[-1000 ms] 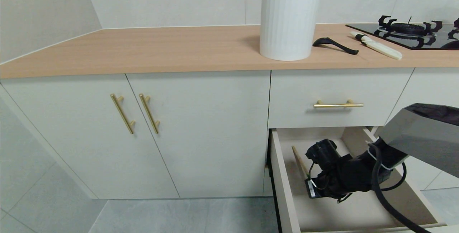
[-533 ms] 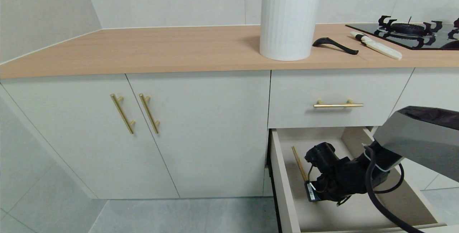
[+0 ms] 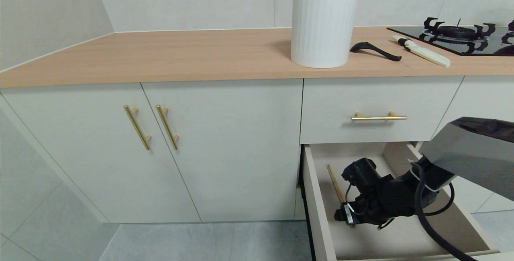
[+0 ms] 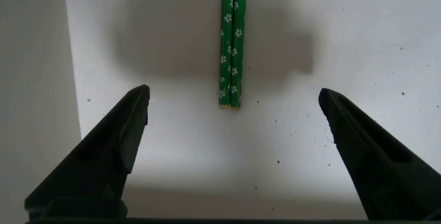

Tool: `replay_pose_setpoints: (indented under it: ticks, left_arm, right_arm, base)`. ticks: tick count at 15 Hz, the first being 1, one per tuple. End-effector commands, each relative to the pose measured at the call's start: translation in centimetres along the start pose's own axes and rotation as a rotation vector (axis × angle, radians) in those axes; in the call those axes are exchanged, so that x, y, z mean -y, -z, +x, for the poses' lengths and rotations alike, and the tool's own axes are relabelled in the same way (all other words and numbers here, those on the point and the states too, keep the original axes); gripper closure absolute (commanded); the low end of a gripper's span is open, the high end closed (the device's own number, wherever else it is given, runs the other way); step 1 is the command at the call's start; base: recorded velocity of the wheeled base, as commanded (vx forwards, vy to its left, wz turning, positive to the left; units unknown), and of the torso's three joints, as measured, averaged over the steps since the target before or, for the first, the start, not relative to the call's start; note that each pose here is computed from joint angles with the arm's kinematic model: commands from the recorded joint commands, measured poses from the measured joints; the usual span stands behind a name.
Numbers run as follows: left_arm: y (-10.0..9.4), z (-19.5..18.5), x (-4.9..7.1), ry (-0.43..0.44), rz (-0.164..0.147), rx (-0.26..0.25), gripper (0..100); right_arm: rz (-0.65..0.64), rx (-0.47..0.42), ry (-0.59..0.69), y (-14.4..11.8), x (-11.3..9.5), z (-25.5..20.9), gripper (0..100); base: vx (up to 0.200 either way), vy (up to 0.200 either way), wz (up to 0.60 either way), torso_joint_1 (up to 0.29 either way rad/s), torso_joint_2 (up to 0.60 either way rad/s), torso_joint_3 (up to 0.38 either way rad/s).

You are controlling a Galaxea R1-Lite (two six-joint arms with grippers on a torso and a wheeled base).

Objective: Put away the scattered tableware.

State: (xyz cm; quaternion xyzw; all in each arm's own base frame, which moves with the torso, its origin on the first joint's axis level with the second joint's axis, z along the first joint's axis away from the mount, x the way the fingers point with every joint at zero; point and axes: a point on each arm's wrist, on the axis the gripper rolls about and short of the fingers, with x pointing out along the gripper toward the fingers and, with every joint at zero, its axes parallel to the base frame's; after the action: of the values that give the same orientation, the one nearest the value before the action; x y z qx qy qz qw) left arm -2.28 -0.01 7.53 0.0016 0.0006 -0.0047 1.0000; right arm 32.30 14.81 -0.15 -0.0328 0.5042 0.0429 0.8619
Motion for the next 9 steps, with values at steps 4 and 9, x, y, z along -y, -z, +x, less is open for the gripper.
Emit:
replay_pose_setpoints:
  ticks: [4,9]
  left_arm:
    - [0.0,0.0,0.0,0.0,0.0,0.0,0]
    - [0.0,0.0,0.0,0.0,0.0,0.0,0]
  right_arm:
    - [0.03,0.182,-0.049,-2.0,0.9,-7.4,0]
    - [0.019,0.414,-0.072,-3.2,3.2,-15.8,0]
  base:
    - [0.0,0.0,0.0,0.0,0.0,0.0]
    - [0.0,0.0,0.0,0.0,0.0,0.0]
